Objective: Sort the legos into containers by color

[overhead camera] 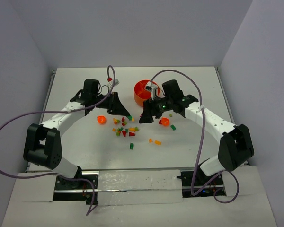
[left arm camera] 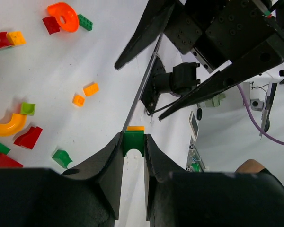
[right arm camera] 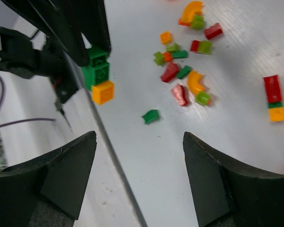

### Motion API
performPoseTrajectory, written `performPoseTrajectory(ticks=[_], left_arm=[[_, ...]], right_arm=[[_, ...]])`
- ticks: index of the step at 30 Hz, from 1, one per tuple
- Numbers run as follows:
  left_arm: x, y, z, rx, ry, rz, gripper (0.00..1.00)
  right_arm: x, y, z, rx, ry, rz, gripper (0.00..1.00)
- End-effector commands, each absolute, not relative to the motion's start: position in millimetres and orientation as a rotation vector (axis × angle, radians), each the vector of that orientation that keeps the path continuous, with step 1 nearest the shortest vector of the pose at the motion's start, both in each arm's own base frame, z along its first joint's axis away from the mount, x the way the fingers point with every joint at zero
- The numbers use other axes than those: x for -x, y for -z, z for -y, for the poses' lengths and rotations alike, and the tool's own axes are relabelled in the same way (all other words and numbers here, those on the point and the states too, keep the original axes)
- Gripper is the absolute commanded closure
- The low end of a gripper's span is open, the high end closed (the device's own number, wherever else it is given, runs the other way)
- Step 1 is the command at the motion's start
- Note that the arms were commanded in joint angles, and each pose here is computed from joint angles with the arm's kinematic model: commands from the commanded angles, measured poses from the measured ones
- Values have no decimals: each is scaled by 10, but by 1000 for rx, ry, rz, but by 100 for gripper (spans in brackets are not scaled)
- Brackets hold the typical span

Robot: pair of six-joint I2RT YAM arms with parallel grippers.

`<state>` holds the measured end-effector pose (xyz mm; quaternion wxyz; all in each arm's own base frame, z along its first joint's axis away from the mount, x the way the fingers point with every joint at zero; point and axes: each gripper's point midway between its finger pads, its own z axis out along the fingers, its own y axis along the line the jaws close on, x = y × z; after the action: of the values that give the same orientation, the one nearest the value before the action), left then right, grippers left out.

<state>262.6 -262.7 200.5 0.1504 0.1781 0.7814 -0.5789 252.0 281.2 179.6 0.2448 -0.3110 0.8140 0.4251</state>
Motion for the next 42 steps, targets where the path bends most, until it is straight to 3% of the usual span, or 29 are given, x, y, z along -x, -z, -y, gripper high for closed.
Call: performPoseTrajectory(ticks=[1,5,13,19,30,36,40,42], left_arm=[[-2591,-2124,2646,-529,1699,-2189,100],[-2539,-2143,2637,-589,1704,-2147,100],[-2400,-2335,2638,-681,1773,-2006,100],[-2325,-2419,2672,-725,1776,-1962,100],[-2263,-2367,2726,-741,1789,-1981,100],[-2263,-2367,2732,-748,1793,-1981,100],[-2249,-2329,2720,-759,1783,-1987,100],[-2247,-2304,2713,-759,1778,-1995,100]], right_arm=[[-2399,-1997,-2952,868,-1298,-2147,24],[-2293,-2082,-3039,895,-1434,-2120,35],[-2134,-2000,-3142,884,-1691,-2146,36],[-2129,-2013,-3198,875,-1761,-2139,36],[-2029,-2136,-3221,946,-1765,-2058,46],[-2030,-2132,-3228,957,-1768,-2055,68],[-2028,-2137,-3219,960,-1756,-2057,100],[-2023,-2136,-3212,966,-1749,-2057,100]])
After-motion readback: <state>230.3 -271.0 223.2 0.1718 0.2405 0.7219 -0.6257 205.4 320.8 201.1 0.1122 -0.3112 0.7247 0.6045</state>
